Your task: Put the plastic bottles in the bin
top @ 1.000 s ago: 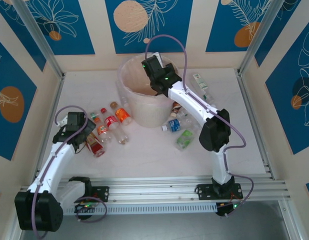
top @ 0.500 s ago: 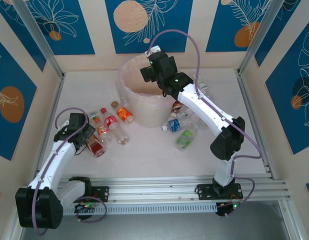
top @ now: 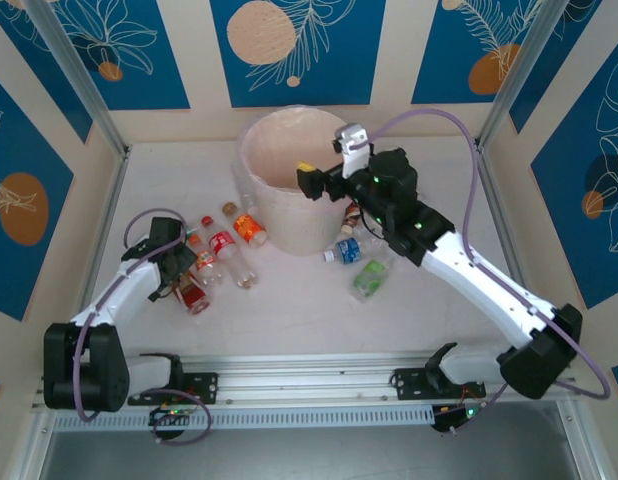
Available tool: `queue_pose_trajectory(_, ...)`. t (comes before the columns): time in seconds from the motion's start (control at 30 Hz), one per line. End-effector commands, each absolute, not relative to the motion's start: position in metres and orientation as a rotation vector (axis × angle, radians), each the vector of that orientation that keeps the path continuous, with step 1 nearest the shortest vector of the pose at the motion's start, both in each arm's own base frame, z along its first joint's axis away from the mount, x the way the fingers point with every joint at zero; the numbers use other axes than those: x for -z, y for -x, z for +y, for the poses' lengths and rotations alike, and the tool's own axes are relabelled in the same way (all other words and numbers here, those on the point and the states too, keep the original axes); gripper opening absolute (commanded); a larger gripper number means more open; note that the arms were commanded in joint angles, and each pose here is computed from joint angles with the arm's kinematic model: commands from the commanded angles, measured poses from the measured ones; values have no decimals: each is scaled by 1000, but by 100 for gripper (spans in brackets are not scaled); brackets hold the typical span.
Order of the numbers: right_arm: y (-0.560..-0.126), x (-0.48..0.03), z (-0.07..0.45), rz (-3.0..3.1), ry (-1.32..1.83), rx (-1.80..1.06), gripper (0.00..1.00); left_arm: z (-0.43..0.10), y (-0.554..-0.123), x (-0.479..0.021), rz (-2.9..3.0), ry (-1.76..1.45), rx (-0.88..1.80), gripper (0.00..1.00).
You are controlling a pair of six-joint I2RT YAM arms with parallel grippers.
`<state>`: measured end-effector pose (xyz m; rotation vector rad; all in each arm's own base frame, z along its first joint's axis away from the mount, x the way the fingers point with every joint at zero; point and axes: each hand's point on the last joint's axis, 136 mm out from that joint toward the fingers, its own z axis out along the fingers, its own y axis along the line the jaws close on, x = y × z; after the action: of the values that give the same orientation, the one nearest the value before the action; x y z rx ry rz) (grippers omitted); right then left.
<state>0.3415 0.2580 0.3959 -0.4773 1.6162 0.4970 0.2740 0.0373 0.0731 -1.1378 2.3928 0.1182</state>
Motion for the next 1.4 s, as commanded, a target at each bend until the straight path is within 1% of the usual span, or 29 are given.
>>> queue_pose_trajectory(0.0, -321, -426, 243, 1489, 422, -616, 100, 36, -299, -80, 2385, 1027, -97, 100)
queue_pose_trajectory(0.27, -311, -390, 177, 1608, 211, -566, 100, 40, -296, -61, 2455, 1001, -176, 100)
queue_pose_trajectory(0.4, -313, -368, 142, 1662, 59, -575, 100, 33, -293, -45, 2479, 1022, -113, 99)
queue_pose_trajectory(0.53, -314, -355, 120, 1690, -36, -610, 100, 27, -293, -34, 2475, 1007, -44, 97)
queue_pose_trajectory(0.73, -318, -336, 103, 1755, -107, -592, 99, 30, -286, -22, 2496, 1040, -42, 87)
queue_pose_trajectory(0.93, -317, -305, 91, 1889, -163, -556, 100, 32, -285, -25, 2479, 1008, -44, 72)
queue_pose_trajectory(1.0, -316, -298, 87, 1908, -192, -556, 99, 33, -286, -30, 2464, 988, -41, 68)
queue_pose_trajectory(1.13, -318, -293, 86, 1913, -216, -570, 100, 35, -287, -42, 2452, 930, -62, 62)
queue_pose_trajectory(1.37, -323, -291, 86, 1912, -236, -592, 100, 36, -283, -76, 2354, 869, -24, 49)
